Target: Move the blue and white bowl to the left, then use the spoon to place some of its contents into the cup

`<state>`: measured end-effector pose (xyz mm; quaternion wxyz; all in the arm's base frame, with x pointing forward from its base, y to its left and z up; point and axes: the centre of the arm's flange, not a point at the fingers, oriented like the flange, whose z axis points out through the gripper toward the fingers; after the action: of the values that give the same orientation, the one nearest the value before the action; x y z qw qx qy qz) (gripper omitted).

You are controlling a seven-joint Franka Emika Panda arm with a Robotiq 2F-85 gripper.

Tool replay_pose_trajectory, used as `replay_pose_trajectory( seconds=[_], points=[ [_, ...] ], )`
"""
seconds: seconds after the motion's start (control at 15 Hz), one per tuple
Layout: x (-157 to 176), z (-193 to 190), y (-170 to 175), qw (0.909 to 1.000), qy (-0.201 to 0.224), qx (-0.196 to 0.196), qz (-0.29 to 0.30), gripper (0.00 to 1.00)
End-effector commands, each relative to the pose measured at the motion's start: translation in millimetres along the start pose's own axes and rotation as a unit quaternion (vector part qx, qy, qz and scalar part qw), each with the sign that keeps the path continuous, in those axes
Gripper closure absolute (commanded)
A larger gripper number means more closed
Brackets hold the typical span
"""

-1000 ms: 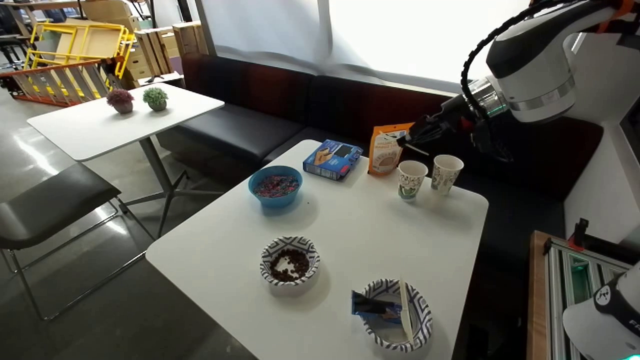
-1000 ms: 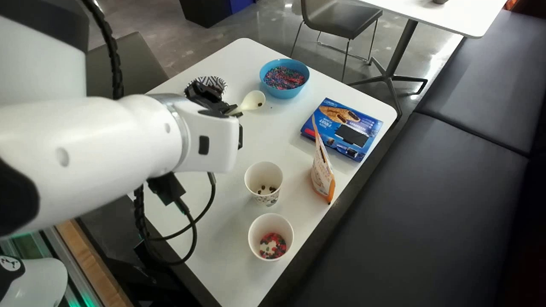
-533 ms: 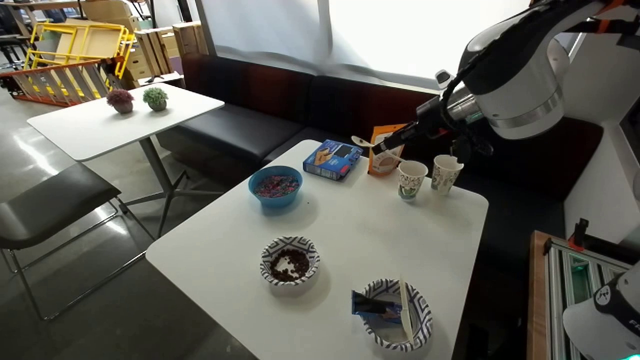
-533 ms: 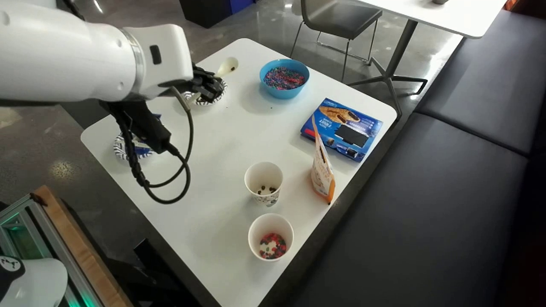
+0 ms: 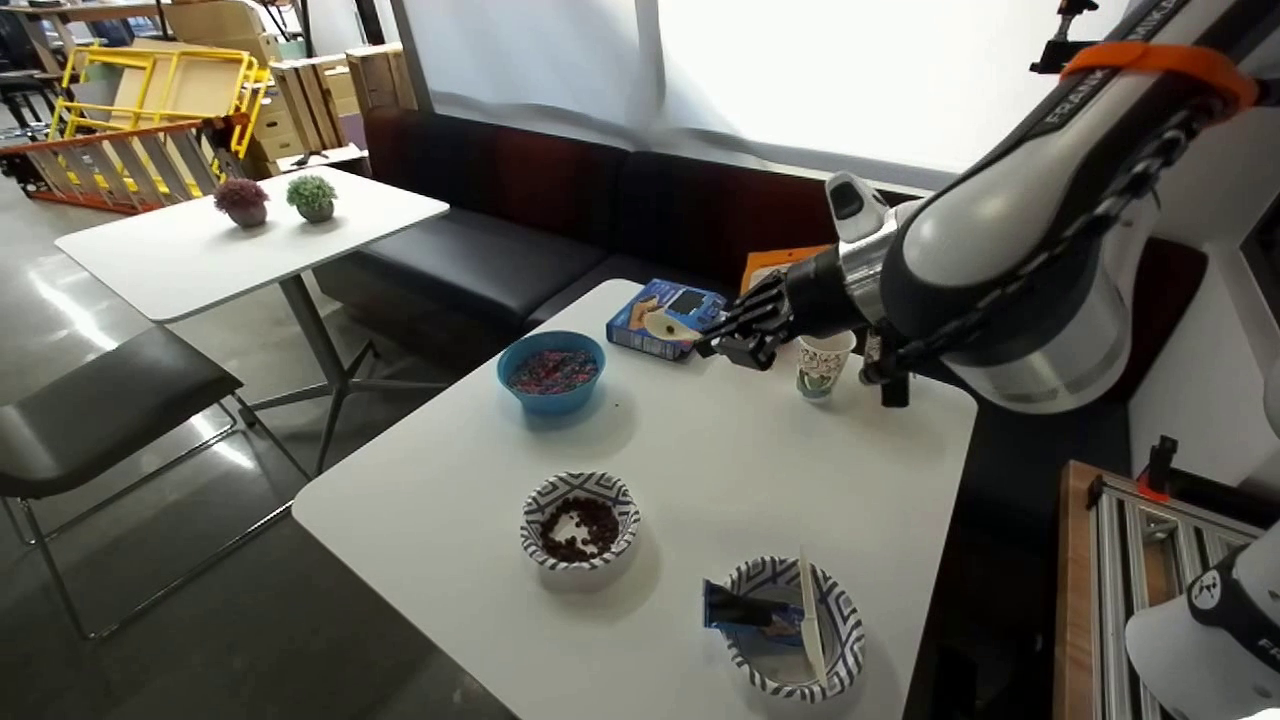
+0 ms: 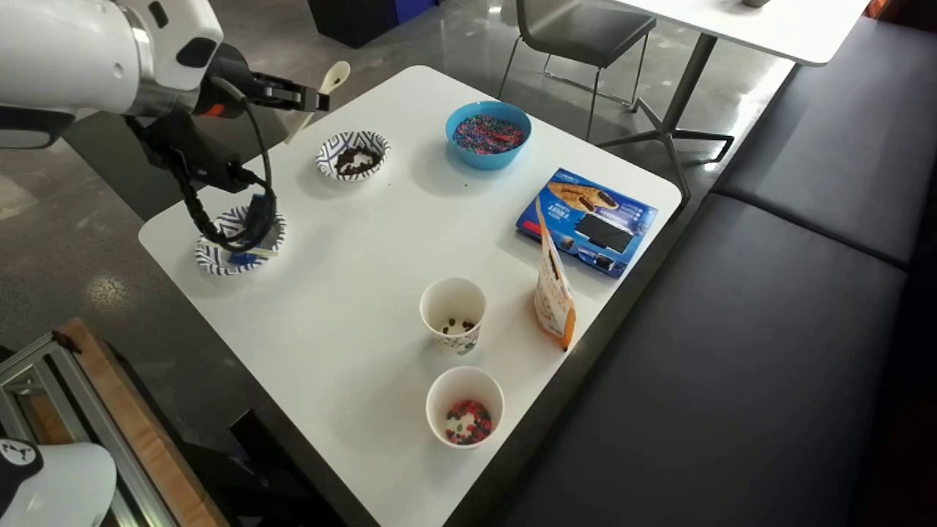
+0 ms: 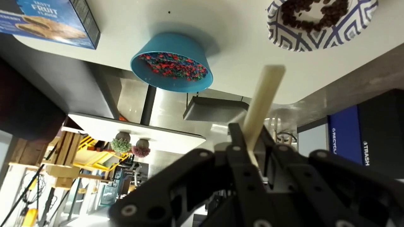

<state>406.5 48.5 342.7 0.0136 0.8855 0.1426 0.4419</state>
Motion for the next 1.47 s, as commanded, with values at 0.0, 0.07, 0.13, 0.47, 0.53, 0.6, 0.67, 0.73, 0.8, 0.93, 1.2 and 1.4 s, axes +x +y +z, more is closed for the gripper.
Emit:
replay_pose_trajectory(
  seconds=[0.0,0.07,0.13,0.47,0.53,0.6,0.67,0.73,0.8,0.93,1.2,1.4],
  points=[
    [-47,40,-35,0.9964,-0.011,-0.047,-0.07,0.96],
    [-54,46,-36,0.9955,-0.019,-0.052,-0.077,0.96],
    [-16,13,-19,0.9981,-0.009,-0.031,-0.053,0.96],
    [-16,14,-19,0.998,-0.008,-0.034,-0.052,0.86],
    [-22,20,-14,0.997,-0.031,-0.042,-0.058,0.96],
    [-32,27,-10,0.996,-0.058,-0.039,-0.056,0.96],
    [-41,33,-7,0.9949,-0.074,-0.04,-0.057,0.96],
    [-50,39,-3,0.9933,-0.095,-0.036,-0.055,0.96],
    [-59,45,1,0.9921,-0.109,-0.031,-0.054,0.96],
    [-71,54,8,0.9903,-0.126,-0.017,-0.057,0.96],
    [-91,66,2,0.9836,-0.156,0.03,-0.086,0.96],
    [-99,77,-8,0.9795,-0.159,0.053,-0.111,0.96]
  ],
)
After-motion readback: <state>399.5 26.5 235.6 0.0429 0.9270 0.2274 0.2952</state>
